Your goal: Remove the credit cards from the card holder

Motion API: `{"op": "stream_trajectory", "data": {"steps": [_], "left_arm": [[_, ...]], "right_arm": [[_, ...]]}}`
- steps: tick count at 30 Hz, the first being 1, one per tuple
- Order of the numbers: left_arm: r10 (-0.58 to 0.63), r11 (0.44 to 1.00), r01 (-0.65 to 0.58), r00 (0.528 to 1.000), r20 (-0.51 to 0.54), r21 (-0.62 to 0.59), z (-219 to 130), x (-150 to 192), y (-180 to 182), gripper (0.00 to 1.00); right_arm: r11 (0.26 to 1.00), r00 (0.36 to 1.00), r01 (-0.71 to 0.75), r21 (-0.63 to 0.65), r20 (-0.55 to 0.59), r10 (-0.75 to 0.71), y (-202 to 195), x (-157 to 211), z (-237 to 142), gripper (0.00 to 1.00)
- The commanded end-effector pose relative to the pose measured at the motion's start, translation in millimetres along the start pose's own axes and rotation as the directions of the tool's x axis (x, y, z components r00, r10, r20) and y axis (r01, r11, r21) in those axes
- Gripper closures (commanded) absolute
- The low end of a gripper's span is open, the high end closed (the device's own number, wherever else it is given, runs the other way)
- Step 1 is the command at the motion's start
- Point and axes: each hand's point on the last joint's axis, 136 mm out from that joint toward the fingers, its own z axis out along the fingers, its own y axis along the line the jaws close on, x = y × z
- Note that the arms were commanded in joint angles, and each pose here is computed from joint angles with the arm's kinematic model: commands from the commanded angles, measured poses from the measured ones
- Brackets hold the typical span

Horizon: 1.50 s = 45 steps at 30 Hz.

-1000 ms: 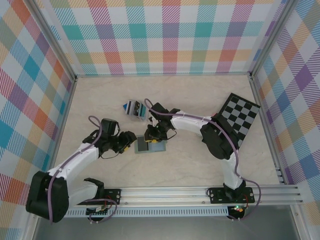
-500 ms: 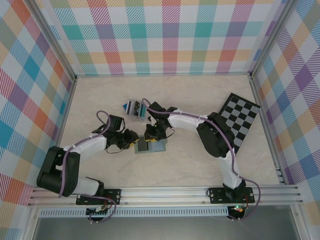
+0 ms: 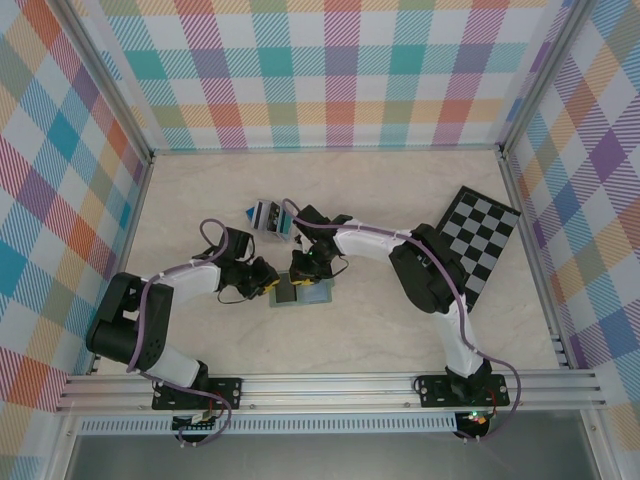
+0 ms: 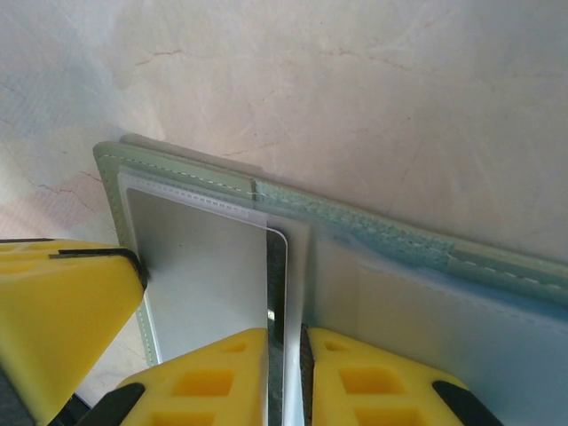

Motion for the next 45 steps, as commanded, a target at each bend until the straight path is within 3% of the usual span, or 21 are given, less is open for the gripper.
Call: {"op": "stream_trajectory", "data": {"steps": [1, 17, 32, 45], "left_arm": [[-0.020, 0.999, 0.020, 1.000, 0.009, -0.043, 0.3, -3.7, 8.5, 0.85], [-0.052, 0.994, 0.047, 0.998, -0.041, -0.099, 9.6, 8.2, 29.4, 0.87], [-0.054, 0.990, 0.049, 0.998, -0.033, -0.130, 8.3, 7.8, 35.2, 0.86], [-0.021, 0.996, 0.020, 1.000, -0.007, -0.084, -15.1, 0.9, 14.2, 0.81]], "right_arm": [[1.000, 1.000, 0.010, -0.003, -0.029, -0.010, -1.3, 1.8, 5.1, 0.83], [0.995, 0.997, 0.058, -0.085, -0.044, -0.062, 14.6, 3.2, 4.4, 0.83], [0.997, 0.999, 0.049, -0.053, -0.022, -0.050, 3.5, 1.7, -3.2, 0.94], [0.999, 1.000, 0.022, 0.037, -0.007, -0.021, -17.6, 4.1, -13.1, 0.96]]}}
